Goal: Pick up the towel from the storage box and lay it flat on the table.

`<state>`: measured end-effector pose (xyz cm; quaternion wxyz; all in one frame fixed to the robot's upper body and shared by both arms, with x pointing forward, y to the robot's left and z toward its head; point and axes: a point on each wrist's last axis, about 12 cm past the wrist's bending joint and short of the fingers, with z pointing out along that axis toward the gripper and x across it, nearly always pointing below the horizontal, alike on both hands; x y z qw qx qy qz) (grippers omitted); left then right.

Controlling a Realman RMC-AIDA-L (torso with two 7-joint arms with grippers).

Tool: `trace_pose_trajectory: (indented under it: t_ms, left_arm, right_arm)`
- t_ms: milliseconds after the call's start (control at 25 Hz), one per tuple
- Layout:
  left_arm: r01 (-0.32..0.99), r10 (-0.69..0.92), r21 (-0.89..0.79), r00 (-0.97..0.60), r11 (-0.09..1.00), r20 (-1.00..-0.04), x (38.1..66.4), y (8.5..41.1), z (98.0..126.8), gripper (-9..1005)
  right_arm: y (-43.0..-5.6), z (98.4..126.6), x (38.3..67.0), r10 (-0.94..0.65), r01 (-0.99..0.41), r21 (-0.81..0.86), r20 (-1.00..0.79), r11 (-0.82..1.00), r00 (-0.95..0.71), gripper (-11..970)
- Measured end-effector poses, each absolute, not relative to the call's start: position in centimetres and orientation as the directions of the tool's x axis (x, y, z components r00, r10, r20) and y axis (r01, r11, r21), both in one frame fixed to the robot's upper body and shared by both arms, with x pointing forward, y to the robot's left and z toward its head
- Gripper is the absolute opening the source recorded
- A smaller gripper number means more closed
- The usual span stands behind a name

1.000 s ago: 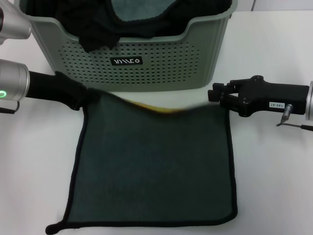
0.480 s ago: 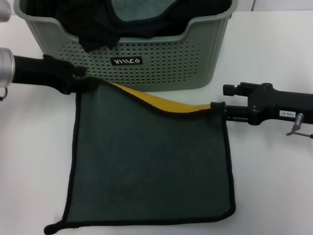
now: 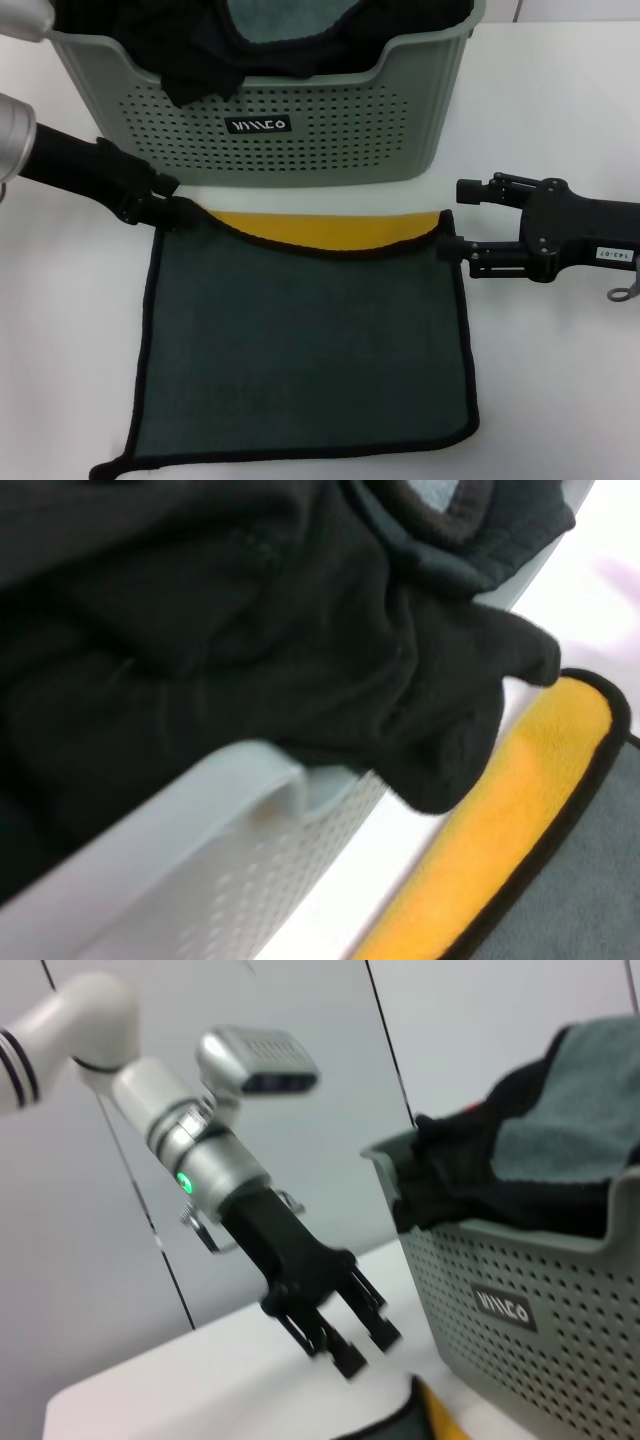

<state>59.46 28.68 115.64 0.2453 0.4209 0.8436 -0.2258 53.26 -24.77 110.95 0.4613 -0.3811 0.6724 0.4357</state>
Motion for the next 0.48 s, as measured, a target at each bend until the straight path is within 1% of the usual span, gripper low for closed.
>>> trace_pose_trajectory:
  t_ms: [200, 280, 320, 360, 400, 480]
  left_arm:
    - [0.835, 0.598, -0.153, -0.495, 0.529, -0.631, 59.4, 28.3, 115.9, 528]
    - [0.865, 0.584, -0.149, -0.441, 0.479, -0.682, 58.6, 28.3, 116.5, 564]
    - [0.885, 0.575, -0.147, -0.406, 0.443, -0.711, 58.0, 28.4, 116.7, 582]
    - [0.915, 0.557, -0.146, -0.35, 0.377, -0.753, 57.0, 28.4, 117.1, 600]
    - [0.946, 0.521, -0.143, -0.281, 0.289, -0.806, 55.7, 28.4, 117.5, 618]
    - [0.981, 0.422, -0.12, -0.175, 0.155, -0.89, 53.6, 28.7, 118.0, 619]
  right_arm:
    - [-24.9, 111.1, 52.9, -0.095, -0.92, 0.237, -0.956, 0.313, -0.279, 885]
    - [-24.9, 111.2, 52.5, -0.1, -0.934, 0.23, -0.959, 0.275, -0.266, 885]
    - [-24.9, 111.2, 52.2, -0.107, -0.942, 0.223, -0.961, 0.249, -0.255, 885]
    - [-24.9, 111.3, 51.7, -0.119, -0.955, 0.212, -0.963, 0.21, -0.24, 885]
    - [-25.0, 111.4, 51.3, -0.128, -0.965, 0.202, -0.966, 0.167, -0.225, 885]
    - [-25.0, 111.6, 50.4, -0.129, -0.978, 0.189, -0.971, 0.093, -0.2, 885]
